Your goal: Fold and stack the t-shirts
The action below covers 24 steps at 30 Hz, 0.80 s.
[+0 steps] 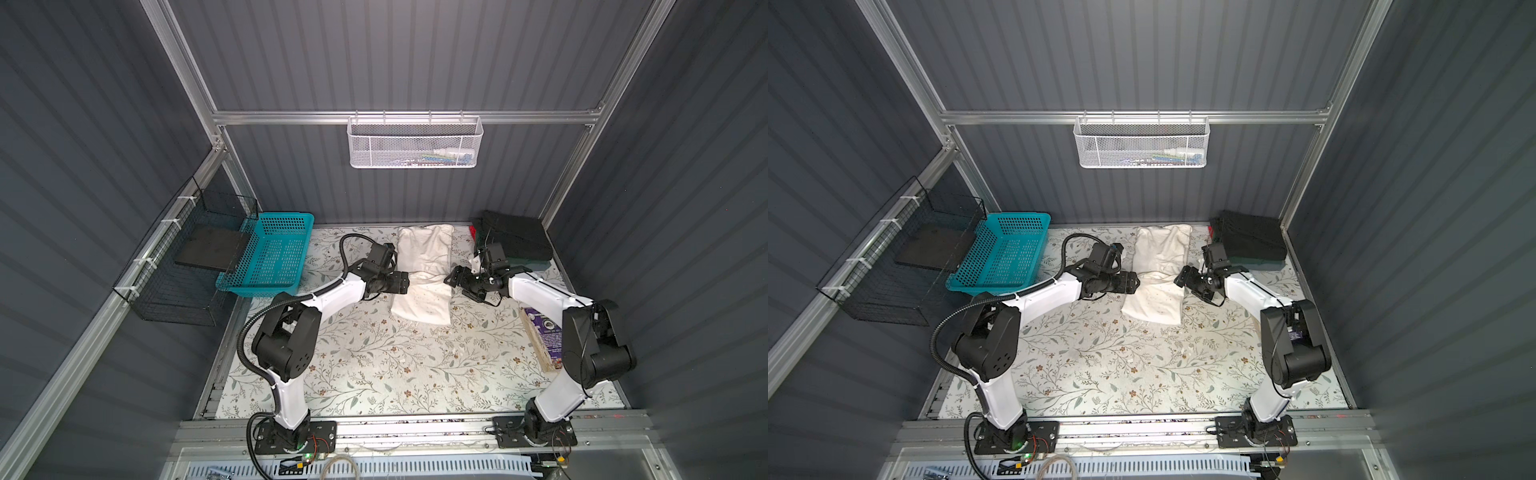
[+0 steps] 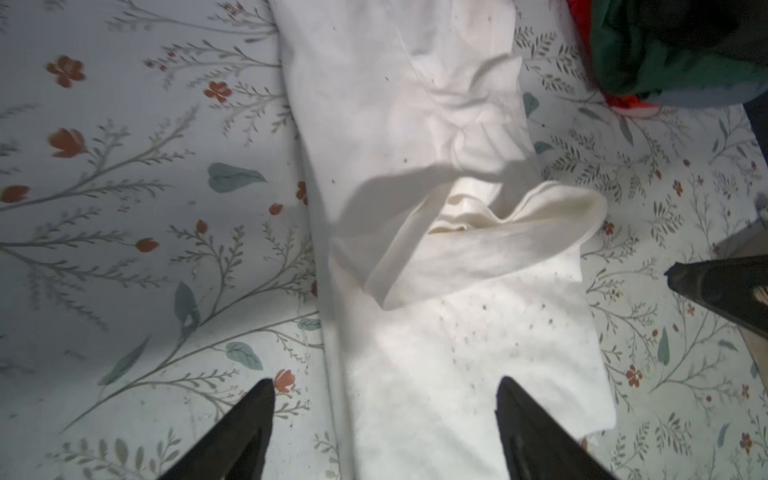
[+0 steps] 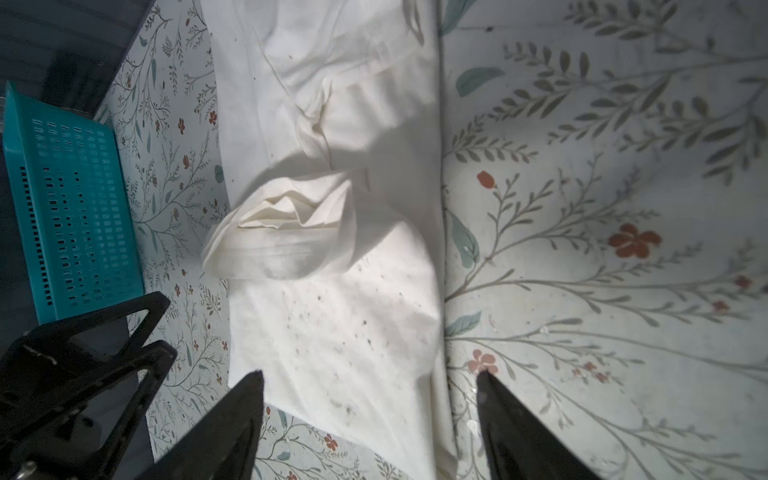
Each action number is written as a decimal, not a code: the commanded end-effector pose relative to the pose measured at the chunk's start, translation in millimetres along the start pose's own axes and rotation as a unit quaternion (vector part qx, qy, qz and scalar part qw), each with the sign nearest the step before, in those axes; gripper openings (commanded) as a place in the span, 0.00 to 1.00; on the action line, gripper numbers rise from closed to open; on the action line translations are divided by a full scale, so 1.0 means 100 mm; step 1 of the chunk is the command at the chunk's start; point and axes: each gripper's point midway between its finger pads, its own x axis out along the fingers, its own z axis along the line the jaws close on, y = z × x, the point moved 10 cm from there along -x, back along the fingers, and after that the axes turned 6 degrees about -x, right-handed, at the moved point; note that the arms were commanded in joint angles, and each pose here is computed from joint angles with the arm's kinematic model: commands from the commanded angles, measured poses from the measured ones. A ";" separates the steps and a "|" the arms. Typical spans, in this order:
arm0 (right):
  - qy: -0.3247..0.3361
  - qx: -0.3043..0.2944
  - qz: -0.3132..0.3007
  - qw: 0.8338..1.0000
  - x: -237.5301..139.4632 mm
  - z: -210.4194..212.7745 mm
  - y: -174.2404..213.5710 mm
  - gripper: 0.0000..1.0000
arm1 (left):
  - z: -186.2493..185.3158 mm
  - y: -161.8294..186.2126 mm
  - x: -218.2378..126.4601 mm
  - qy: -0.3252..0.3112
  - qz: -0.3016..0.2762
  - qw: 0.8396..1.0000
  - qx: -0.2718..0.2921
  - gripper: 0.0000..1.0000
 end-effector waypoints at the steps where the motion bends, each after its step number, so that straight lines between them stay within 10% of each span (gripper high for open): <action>1: -0.025 0.014 -0.001 1.000 -0.07 -0.03 0.08 0.81 | -0.11 0.01 0.13 0.072 0.017 0.997 0.013 0.78; 9: -0.030 0.037 -0.002 0.999 -0.15 -0.17 0.33 0.82 | -0.19 -0.02 0.44 0.041 0.048 0.998 0.024 0.67; 24: -0.007 0.049 0.013 0.999 -0.14 -0.32 0.47 0.82 | 0.02 -0.15 0.76 -0.122 0.037 0.992 0.026 0.76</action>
